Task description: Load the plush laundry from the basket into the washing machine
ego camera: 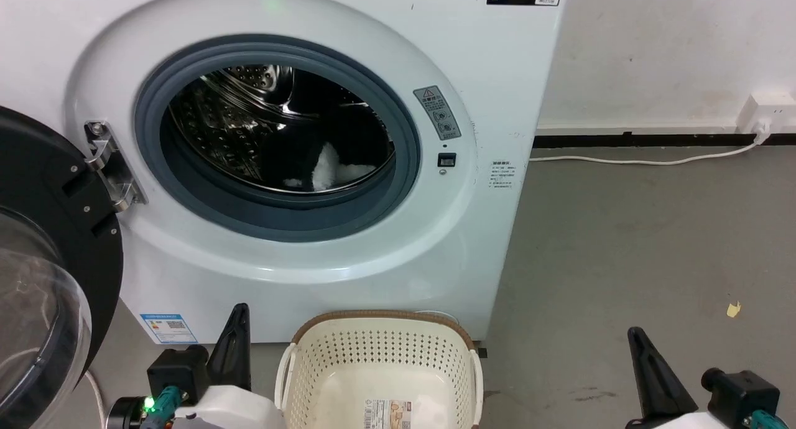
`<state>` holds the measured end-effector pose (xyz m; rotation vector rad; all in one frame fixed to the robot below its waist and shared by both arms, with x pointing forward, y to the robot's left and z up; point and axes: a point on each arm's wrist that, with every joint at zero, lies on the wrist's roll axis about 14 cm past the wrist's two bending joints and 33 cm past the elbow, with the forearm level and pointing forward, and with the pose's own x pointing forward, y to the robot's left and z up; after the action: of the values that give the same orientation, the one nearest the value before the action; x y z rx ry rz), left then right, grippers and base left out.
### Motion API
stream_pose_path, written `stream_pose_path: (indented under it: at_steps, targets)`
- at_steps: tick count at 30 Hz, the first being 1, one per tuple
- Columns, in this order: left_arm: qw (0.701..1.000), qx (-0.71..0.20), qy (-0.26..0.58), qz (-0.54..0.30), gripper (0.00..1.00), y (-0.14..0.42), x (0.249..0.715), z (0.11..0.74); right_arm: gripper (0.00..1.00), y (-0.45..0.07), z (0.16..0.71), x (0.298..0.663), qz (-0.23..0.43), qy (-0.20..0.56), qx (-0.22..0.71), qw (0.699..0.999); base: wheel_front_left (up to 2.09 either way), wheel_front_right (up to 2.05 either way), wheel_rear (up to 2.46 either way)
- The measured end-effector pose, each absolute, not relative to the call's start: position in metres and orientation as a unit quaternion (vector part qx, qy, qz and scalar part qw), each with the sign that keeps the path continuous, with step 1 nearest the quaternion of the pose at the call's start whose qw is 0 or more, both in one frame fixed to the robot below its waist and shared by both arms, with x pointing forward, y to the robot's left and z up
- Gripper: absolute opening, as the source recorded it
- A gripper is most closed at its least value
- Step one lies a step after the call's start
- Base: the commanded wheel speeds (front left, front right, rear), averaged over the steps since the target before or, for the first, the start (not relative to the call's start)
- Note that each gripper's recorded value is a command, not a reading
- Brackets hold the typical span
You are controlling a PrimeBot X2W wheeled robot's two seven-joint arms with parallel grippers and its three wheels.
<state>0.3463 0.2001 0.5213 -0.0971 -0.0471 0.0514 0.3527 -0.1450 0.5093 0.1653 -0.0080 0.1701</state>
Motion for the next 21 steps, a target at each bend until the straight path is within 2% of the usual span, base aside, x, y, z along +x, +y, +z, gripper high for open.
stream_pose_path:
  at_steps: [21]
  targets:
    - [0.999,-0.032,-0.022,0.016,0.00,0.1925,0.3541,0.5246,0.00,-0.1481,0.5128,0.3572,0.082,-0.002,0.057,0.995,0.00,0.00,0.00]
